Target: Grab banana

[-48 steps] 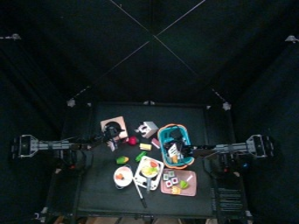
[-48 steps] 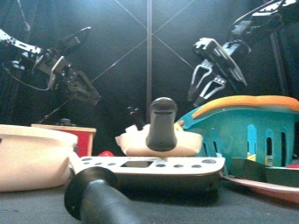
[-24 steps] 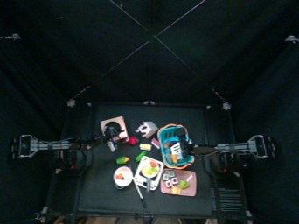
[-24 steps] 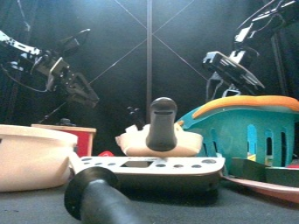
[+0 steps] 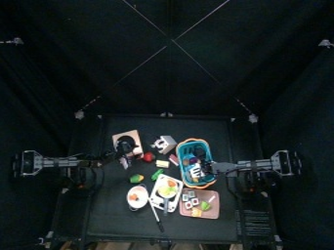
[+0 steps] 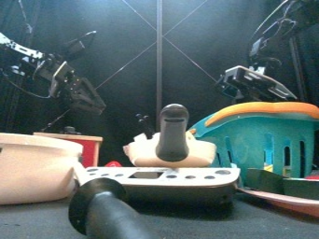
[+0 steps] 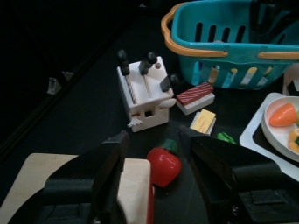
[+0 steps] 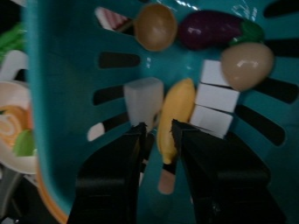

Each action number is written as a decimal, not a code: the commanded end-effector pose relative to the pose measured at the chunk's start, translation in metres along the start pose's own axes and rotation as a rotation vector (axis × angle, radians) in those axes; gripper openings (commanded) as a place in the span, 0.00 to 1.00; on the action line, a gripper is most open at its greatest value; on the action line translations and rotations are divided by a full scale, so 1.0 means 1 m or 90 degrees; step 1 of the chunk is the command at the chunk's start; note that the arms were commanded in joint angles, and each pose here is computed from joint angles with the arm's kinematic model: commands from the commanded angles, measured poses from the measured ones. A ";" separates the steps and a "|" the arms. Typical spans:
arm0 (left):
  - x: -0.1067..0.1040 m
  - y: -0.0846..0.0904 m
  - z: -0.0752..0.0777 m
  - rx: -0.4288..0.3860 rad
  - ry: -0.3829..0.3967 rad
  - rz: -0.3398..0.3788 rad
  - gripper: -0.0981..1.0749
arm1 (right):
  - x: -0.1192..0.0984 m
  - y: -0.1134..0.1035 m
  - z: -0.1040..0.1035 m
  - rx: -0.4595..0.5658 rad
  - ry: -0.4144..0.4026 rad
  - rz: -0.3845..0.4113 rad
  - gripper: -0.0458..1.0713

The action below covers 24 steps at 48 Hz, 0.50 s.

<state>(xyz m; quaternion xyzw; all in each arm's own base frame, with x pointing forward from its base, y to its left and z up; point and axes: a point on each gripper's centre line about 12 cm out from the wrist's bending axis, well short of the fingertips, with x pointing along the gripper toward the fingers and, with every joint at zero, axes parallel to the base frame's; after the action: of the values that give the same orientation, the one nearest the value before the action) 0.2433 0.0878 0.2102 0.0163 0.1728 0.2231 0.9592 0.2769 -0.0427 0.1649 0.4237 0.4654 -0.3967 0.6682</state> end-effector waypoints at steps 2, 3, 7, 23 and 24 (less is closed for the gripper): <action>0.001 0.002 0.008 -0.003 -0.014 0.005 0.82 | -0.006 0.015 0.008 -0.019 -0.002 0.023 0.69; 0.001 0.002 0.008 -0.003 -0.014 0.005 0.82 | -0.005 0.017 0.008 -0.025 0.000 0.023 0.69; 0.001 0.002 0.009 -0.003 -0.015 0.005 0.82 | -0.004 0.022 0.010 -0.036 0.007 0.026 0.69; 0.001 0.002 0.006 -0.003 -0.011 0.004 0.82 | 0.011 0.013 0.013 -0.032 0.042 -0.030 0.70; 0.001 0.002 0.006 -0.003 -0.010 0.004 0.82 | 0.011 0.014 0.013 -0.033 0.041 -0.028 0.70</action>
<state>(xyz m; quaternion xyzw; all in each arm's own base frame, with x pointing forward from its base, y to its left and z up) 0.2431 0.0882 0.2101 0.0155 0.1728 0.2242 0.9590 0.2911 -0.0507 0.1513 0.4036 0.5171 -0.3907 0.6458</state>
